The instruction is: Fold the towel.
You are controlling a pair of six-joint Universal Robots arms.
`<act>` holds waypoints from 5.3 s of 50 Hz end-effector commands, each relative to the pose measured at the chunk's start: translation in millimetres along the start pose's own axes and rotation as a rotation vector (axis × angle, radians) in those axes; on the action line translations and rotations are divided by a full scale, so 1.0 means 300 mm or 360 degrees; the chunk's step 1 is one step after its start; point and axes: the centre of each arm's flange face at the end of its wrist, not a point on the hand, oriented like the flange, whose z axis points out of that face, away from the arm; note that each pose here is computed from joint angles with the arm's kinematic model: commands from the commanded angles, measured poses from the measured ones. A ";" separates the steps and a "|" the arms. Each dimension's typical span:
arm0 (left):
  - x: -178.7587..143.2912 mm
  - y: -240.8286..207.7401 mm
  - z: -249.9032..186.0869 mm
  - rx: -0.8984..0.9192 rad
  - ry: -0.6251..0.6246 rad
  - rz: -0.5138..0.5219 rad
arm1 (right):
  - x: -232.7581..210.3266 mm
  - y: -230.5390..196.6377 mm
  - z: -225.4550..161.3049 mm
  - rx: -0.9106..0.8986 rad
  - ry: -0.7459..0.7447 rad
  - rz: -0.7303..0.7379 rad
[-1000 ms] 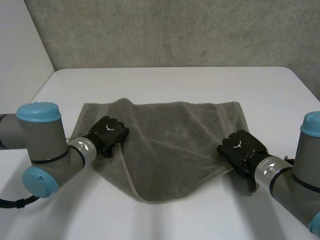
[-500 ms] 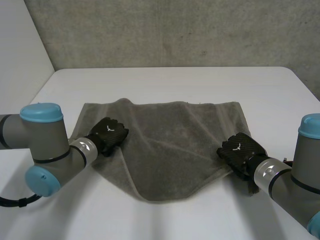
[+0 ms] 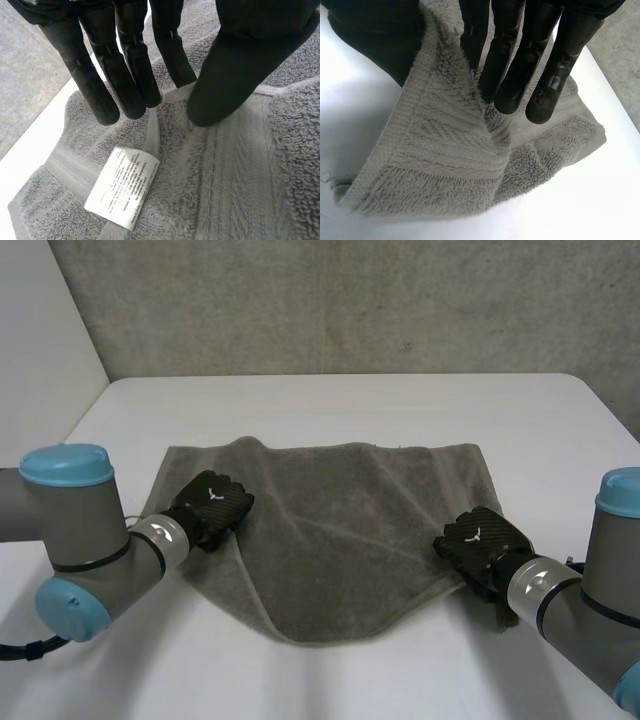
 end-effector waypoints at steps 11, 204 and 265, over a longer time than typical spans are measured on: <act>0.006 0.016 0.017 0.0001 0.0003 0.0101 | -0.004 0.004 0.001 -0.0006 -0.0008 0.0002; -0.203 -0.039 -0.290 -0.0090 -0.0322 -0.0241 | 0.262 -0.021 -0.001 -0.0238 0.0253 -0.0466; -0.368 -0.167 0.197 0.0382 -0.0721 -0.0079 | 0.617 -0.053 0.430 0.0586 0.0945 0.0098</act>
